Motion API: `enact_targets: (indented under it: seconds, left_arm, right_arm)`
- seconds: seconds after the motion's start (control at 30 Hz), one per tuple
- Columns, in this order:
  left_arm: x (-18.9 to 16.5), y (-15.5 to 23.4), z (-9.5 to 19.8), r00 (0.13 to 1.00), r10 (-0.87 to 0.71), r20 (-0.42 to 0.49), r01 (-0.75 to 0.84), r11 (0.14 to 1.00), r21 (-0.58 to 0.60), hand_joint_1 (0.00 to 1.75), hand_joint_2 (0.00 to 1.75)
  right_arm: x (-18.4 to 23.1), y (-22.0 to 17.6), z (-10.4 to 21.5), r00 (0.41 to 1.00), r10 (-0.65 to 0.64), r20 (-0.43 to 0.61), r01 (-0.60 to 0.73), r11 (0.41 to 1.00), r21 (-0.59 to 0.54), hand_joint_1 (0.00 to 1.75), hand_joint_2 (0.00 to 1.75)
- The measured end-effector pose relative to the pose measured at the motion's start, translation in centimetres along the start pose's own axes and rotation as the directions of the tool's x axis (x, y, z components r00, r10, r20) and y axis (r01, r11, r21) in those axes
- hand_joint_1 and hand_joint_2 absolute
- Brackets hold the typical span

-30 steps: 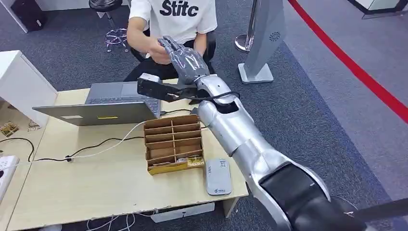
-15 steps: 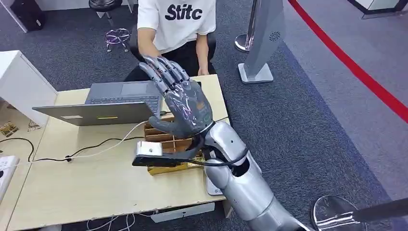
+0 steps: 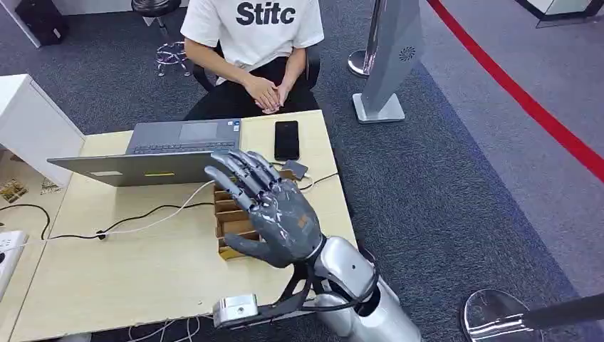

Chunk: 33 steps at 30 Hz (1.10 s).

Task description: Pass the card to the sensor for recognition and then transmit it.

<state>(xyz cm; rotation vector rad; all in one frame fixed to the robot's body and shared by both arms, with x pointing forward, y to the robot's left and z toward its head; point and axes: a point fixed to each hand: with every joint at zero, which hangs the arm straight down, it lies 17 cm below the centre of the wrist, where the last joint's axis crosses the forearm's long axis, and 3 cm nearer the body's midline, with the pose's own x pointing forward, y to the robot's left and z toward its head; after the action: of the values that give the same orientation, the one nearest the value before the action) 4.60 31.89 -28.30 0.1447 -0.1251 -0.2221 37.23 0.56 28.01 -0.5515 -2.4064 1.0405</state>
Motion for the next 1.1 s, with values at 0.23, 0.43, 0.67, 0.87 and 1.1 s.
enact_targets:
  seconds: [0.23, 0.43, 0.67, 0.87, 1.1]
  left_arm:
    - [-0.2, -0.2, 0.0, 1.000, 0.023, -0.006, -0.023, 1.000, 0.003, 0.00, 1.75]
    - [-0.2, -0.4, 0.0, 0.999, 0.042, -0.012, -0.042, 0.999, 0.002, 0.00, 1.75]
    - [-0.4, -0.4, 0.0, 0.998, 0.052, -0.021, -0.052, 0.999, 0.003, 0.00, 1.75]
    - [-0.5, -0.4, 0.0, 0.997, 0.067, -0.024, -0.066, 0.998, 0.004, 0.00, 1.75]
    - [-0.5, -0.4, 0.0, 0.997, 0.074, -0.026, -0.074, 0.997, 0.005, 0.00, 1.75]
  right_arm:
    - [-0.7, 4.6, 4.4, 0.997, 0.050, -0.064, -0.041, 0.990, 0.138, 0.00, 1.75]
    - [-4.0, 10.8, 8.1, 0.979, 0.159, -0.126, -0.098, 0.915, 0.392, 0.00, 1.75]
    - [-7.0, 16.2, 12.0, 0.968, 0.208, -0.142, -0.085, 0.800, 0.594, 0.00, 1.75]
    - [-7.7, 17.4, 13.2, 0.968, 0.206, -0.141, -0.073, 0.773, 0.631, 0.00, 1.75]
    - [-8.2, 16.6, 13.0, 0.956, 0.260, -0.136, -0.124, 0.778, 0.615, 0.00, 1.75]
